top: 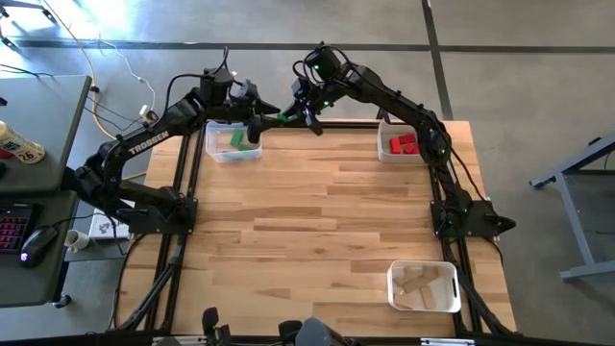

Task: Sort & place blocks by color
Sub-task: Put the green block into the transparent bin

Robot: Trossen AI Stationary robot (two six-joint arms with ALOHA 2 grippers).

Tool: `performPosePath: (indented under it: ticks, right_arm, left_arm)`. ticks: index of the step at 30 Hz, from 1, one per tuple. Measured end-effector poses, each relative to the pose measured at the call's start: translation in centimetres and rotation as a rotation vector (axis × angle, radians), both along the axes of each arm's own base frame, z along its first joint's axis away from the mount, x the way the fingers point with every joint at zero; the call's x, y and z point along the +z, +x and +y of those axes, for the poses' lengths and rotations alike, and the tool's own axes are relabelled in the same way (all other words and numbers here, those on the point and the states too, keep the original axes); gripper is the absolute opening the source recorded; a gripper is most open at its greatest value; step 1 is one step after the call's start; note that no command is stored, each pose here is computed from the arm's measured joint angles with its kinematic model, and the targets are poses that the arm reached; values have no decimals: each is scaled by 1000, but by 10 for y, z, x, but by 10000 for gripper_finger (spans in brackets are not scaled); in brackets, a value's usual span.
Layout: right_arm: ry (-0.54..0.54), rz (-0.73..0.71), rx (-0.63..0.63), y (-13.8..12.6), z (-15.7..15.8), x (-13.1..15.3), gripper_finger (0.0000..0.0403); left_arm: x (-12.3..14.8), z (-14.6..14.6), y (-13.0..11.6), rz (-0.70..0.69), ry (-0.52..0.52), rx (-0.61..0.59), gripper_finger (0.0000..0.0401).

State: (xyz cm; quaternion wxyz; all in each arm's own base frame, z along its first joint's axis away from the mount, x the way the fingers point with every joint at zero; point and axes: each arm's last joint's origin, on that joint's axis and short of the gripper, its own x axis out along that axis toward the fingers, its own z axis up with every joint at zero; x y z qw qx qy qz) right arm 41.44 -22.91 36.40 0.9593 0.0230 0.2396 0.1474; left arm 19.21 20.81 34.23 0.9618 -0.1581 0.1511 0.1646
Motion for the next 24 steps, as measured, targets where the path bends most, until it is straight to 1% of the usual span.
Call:
performPosePath:
  ticks: [7, 11, 15, 21, 22, 24]
  right_arm:
    - [8, -12, 11, 0, 0, 1, 95]
    - [6, -18, 10, 1, 0, 1, 95]
    - [6, -17, 8, 1, 0, 1, 95]
    - [8, -14, 8, 1, 0, 1, 95]
    - [8, -14, 9, 1, 0, 1, 95]
    - [7, -14, 9, 1, 0, 1, 95]
  left_arm:
    - [0, -1, 1, 3, 0, -2, 217]
    - [0, -1, 1, 3, 1, 0, 203]
    - [0, -2, 2, 8, 19, -12, 173]
    - [0, -4, 4, 20, 61, -39, 107]
    - [0, -5, 5, 22, 67, -43, 99]
    - [0, -5, 6, 26, 75, -47, 98]
